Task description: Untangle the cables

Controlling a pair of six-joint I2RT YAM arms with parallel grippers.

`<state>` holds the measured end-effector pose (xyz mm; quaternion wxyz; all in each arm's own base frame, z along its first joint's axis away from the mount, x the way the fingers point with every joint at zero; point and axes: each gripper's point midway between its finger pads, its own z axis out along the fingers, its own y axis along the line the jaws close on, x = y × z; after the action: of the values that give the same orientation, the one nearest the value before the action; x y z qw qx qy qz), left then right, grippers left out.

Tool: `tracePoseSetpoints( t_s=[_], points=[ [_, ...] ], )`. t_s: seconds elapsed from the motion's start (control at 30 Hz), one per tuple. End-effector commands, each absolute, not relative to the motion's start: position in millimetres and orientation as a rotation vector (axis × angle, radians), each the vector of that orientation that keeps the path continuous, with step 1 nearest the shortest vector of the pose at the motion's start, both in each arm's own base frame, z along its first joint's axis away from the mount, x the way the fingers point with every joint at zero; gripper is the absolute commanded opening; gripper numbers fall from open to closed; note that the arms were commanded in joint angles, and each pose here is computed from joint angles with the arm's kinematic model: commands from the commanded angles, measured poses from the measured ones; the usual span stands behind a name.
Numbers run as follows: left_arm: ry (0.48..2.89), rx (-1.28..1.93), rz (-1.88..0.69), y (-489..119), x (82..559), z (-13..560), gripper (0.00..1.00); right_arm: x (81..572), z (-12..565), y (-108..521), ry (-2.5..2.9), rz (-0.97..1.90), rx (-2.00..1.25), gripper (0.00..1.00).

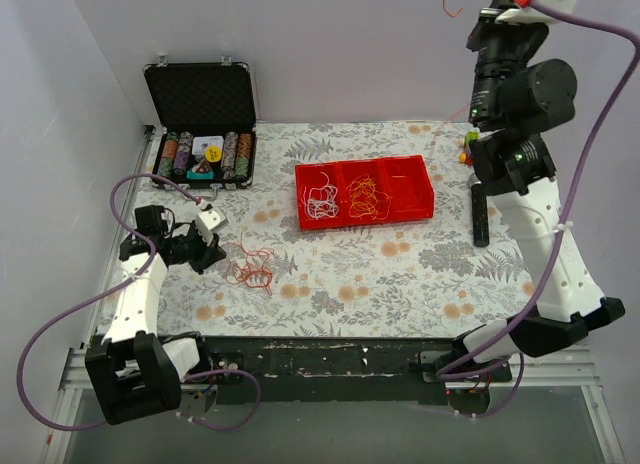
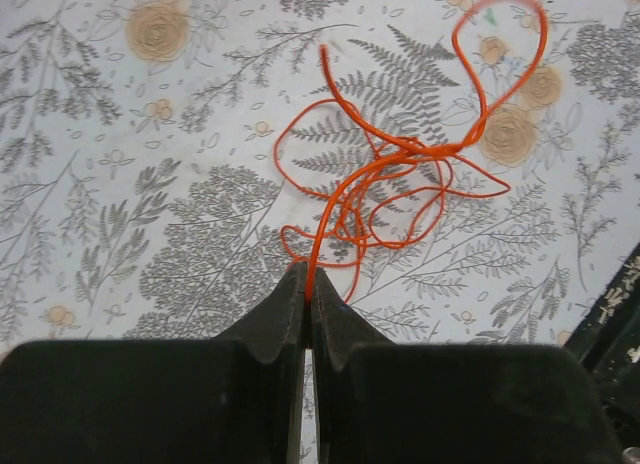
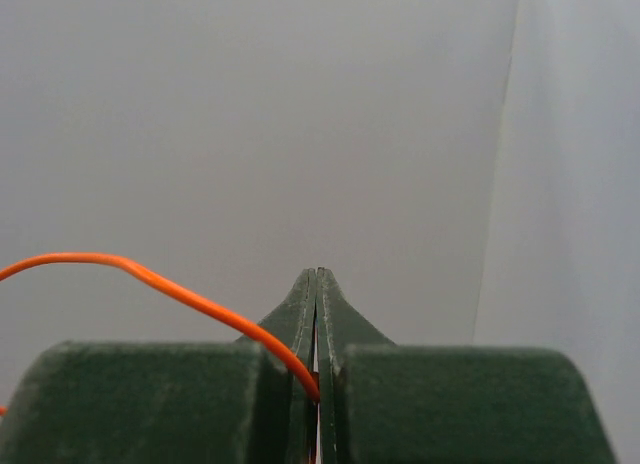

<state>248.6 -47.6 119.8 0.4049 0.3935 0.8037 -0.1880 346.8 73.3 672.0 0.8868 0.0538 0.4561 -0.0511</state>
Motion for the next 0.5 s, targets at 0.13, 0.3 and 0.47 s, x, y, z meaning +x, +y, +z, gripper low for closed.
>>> tracePoseSetpoints(
  t_s=[0.13, 0.3, 0.47],
  points=[
    [1.954, 1.046, -0.683, -73, 231, 127, 0.0, 372, 670, 92, 0.924, -0.04, 0.062, 0.01],
    [1.947, 1.043, -0.691, -74, 230, 129, 0.0, 401, 647, 104, 0.977, -0.011, 0.026, 0.01],
    [1.951, 1.041, -0.688, -75, 227, 127, 0.0, 430, 621, 103, 1.05, 0.038, 0.037, 0.01]
  ],
)
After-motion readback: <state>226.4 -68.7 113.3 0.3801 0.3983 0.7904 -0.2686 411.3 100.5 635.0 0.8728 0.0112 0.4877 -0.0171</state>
